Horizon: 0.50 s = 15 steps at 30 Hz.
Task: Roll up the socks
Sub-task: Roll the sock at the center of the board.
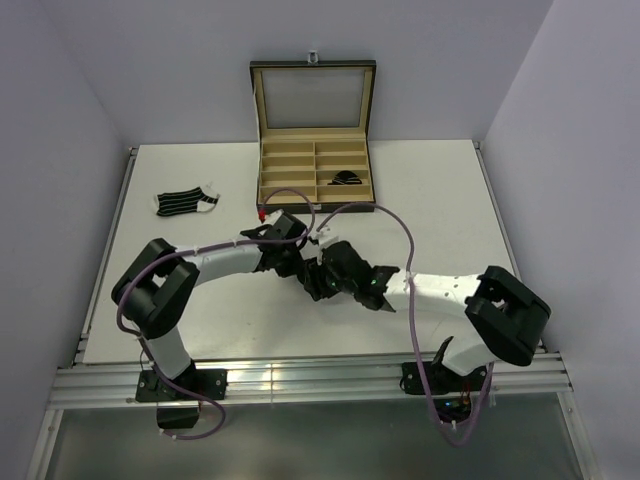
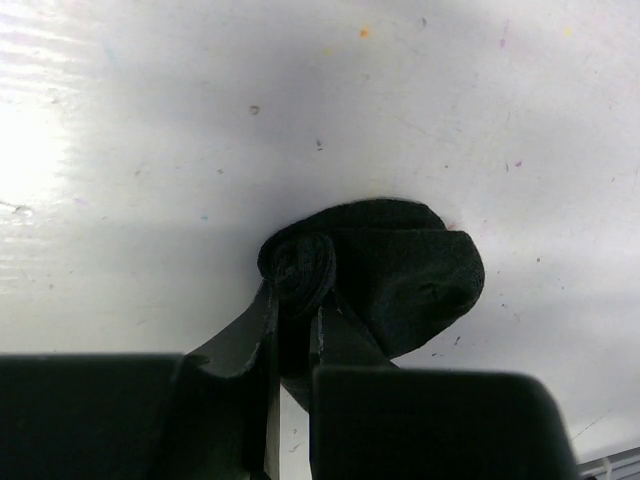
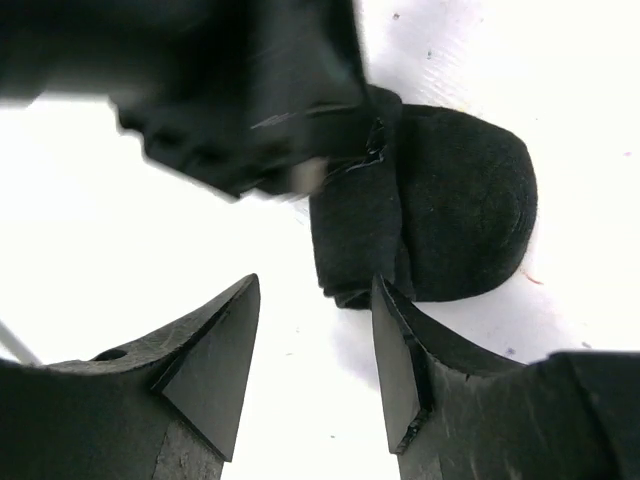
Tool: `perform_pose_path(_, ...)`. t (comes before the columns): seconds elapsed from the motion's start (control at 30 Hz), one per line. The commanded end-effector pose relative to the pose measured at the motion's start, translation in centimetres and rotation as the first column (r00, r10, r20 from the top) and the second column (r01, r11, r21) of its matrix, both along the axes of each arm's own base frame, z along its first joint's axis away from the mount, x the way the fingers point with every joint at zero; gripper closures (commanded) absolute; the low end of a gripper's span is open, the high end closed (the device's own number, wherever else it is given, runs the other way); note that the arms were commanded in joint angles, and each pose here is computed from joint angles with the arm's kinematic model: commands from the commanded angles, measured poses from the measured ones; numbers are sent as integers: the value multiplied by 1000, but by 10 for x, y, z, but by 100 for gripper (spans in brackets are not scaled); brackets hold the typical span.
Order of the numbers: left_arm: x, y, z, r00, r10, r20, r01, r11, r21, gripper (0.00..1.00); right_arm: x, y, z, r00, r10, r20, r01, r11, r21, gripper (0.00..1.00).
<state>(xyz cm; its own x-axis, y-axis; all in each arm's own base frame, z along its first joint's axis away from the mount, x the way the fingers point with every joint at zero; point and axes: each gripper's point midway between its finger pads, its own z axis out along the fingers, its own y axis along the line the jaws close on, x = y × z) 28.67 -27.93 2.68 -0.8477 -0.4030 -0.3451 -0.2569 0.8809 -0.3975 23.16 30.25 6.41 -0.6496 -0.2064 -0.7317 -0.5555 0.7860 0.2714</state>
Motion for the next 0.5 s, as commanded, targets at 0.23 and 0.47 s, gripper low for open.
perform_pose_path(0.23,-22,12,-31,983,-116,-141,134,984,122,100,5,2,17,915,-13,404,118,964,-237,44)
perform_pose_path(0.47,-23,9,-32,978,-141,-151,160,980,116,100,3,15,10,902,47,430,101,944,-313,44)
